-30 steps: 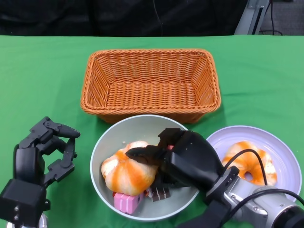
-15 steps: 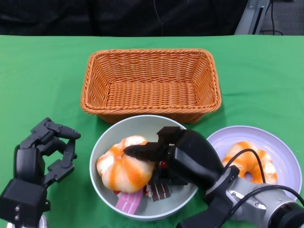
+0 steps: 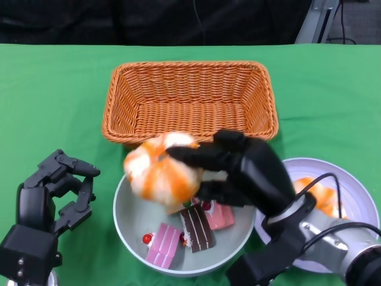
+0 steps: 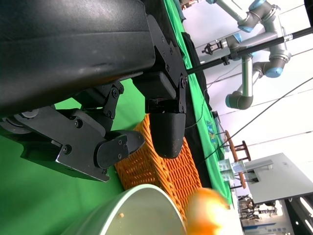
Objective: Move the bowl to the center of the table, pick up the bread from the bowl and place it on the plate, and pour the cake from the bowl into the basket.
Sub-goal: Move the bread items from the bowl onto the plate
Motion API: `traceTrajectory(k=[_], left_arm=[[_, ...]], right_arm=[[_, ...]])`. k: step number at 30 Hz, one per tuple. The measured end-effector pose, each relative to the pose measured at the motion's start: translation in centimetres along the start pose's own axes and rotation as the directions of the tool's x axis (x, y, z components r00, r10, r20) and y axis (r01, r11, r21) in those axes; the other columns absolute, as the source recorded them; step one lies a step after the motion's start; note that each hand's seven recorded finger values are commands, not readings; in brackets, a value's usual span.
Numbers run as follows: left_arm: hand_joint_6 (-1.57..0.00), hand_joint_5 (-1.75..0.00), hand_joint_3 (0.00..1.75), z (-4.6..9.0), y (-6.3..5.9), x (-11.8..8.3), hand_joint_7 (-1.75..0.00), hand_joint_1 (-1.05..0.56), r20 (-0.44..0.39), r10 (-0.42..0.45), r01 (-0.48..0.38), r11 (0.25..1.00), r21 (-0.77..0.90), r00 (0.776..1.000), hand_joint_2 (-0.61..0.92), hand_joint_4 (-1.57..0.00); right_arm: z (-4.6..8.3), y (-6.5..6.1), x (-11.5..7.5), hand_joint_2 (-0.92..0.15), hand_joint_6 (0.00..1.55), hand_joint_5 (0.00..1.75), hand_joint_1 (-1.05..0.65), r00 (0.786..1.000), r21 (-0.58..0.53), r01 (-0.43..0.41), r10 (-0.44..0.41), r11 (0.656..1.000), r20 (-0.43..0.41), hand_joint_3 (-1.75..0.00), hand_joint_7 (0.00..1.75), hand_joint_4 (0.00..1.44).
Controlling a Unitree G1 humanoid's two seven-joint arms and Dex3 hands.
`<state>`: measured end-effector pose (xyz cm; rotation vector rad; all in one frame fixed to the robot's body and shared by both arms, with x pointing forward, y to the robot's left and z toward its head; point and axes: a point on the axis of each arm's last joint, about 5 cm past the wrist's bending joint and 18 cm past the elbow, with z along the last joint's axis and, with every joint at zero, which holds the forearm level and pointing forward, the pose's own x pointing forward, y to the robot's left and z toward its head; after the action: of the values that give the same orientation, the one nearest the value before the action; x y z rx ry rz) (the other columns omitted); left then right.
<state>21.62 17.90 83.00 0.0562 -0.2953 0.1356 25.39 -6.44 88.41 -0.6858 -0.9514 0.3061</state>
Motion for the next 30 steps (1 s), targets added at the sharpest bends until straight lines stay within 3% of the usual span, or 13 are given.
traceTrajectory(k=[14,20,24,30], left_arm=[[-0.72,-1.68,0.92,0.0,0.2,0.1,-1.37,0.01,0.002,0.002,-0.002,1.000,0.007,1.000,0.69,-0.73],[-0.71,-1.68,0.95,0.1,0.5,0.1,-1.39,0.02,0.003,0.012,-0.012,1.000,0.017,1.000,0.67,-0.73],[-0.71,-1.66,0.95,0.1,0.6,0.2,-1.37,0.02,0.003,0.015,-0.015,1.000,0.021,1.000,0.66,-0.73],[-0.72,-1.67,0.95,0.1,0.8,0.2,-1.37,0.00,0.001,0.019,-0.019,0.999,0.026,1.000,0.66,-0.74]], right_arm=[[0.5,-3.4,-1.6,-0.88,1.21,1.09,-0.18,0.990,0.009,0.137,-0.136,0.991,-0.040,0.00,0.11,0.84],[-0.3,-5.4,-3.6,-0.86,1.22,1.06,-0.16,0.982,-0.045,0.127,-0.132,0.991,-0.132,0.00,0.12,0.86],[-0.6,-5.9,-4.8,-0.84,1.23,1.01,-0.14,0.970,-0.082,0.140,-0.153,0.987,-0.188,0.00,0.13,0.89],[-1.6,-6.9,-7.0,-0.85,1.24,1.12,-0.09,0.944,-0.135,0.145,-0.179,0.980,-0.278,0.00,0.14,0.90]])
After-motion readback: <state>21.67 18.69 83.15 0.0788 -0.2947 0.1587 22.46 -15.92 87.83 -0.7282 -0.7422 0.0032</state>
